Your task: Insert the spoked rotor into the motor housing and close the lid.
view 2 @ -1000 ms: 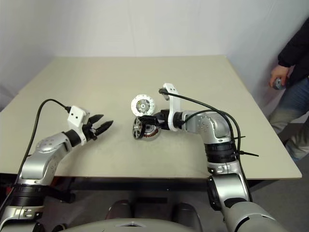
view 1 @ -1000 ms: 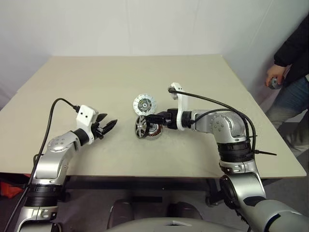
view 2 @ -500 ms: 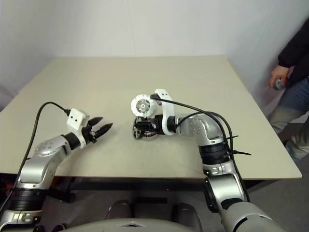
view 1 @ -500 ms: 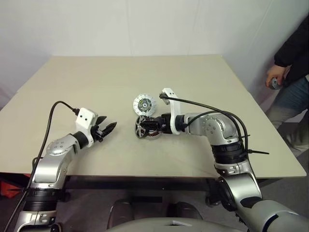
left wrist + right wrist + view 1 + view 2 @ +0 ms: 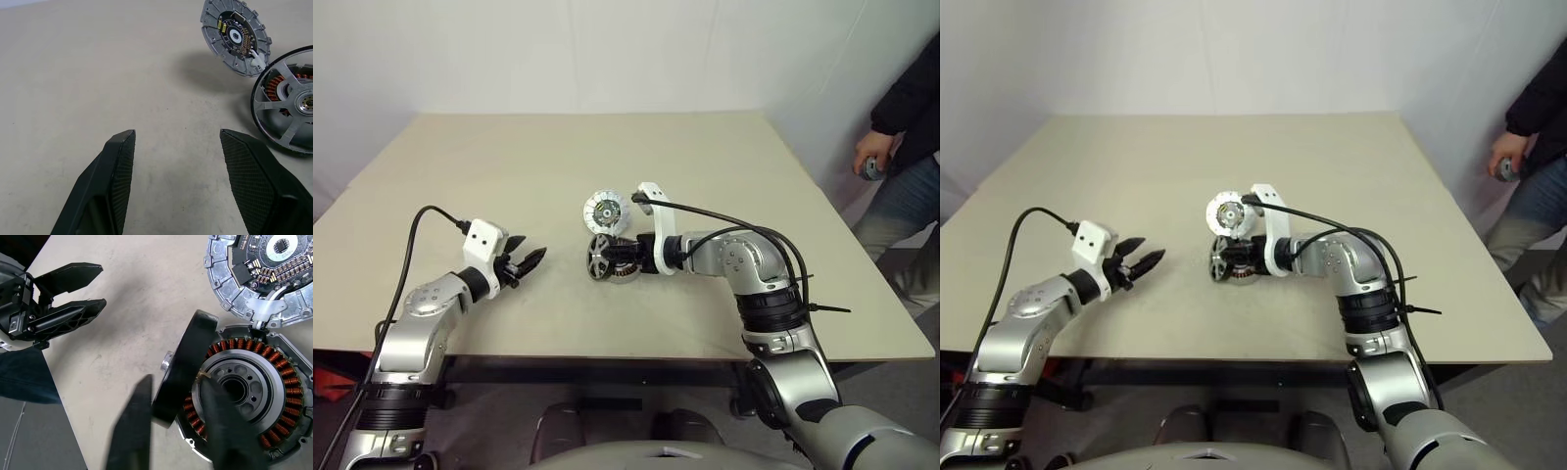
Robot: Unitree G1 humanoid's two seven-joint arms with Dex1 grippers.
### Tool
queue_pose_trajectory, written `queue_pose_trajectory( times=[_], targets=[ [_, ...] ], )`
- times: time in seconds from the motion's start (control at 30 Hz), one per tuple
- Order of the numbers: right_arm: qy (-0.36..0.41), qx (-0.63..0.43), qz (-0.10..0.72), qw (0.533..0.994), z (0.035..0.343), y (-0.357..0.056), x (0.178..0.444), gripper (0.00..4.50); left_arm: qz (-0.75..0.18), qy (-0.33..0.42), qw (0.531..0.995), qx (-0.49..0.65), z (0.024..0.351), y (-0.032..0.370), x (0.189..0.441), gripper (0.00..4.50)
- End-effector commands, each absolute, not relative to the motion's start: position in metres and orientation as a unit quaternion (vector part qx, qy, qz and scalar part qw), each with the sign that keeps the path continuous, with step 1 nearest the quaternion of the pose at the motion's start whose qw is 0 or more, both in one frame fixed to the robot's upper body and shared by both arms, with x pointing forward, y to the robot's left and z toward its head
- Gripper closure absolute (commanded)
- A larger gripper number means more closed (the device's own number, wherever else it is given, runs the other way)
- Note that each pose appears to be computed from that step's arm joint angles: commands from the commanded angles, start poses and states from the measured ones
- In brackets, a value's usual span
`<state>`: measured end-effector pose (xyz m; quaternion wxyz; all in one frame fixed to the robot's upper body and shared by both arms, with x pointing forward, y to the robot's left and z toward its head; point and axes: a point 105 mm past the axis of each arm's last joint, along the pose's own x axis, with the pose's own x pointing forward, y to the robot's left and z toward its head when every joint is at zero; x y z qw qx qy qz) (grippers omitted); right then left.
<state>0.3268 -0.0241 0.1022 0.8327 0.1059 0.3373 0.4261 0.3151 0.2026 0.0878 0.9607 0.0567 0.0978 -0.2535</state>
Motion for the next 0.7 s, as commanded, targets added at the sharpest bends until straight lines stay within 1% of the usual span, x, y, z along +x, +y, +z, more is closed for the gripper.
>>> queue_pose_trajectory(
  times=[0.03, 0.07, 0.33, 0.5, 0.6, 0.7],
  targets=[
    [0.315, 0.103, 0.43, 0.84, 0.117, -0.024, 0.332, 4.17, -0.252, 0.068, 0.963, 0.07, 0.105, 0.203, 0.317, 1.61],
    [0.315, 0.103, 0.429, 0.84, 0.118, -0.024, 0.332, 4.24, -0.253, 0.067, 0.963, 0.07, 0.105, 0.202, 0.318, 1.61],
    [0.311, 0.121, 0.431, 0.838, 0.123, -0.026, 0.334, 4.24, -0.255, 0.066, 0.962, 0.07, 0.106, 0.201, 0.319, 1.61],
    [0.316, 0.209, 0.458, 0.804, 0.141, -0.021, 0.331, 4.24, -0.256, 0.066, 0.962, 0.069, 0.106, 0.2, 0.32, 1.61],
    [0.337, 0.26, 0.447, 0.787, 0.142, -0.023, 0.334, 4.24, -0.256, 0.066, 0.962, 0.069, 0.106, 0.2, 0.32, 1.61],
    [0.357, 0.285, 0.432, 0.778, 0.137, -0.027, 0.336, 4.24, -0.256, 0.066, 0.962, 0.069, 0.106, 0.2, 0.32, 1.61]
  ],
)
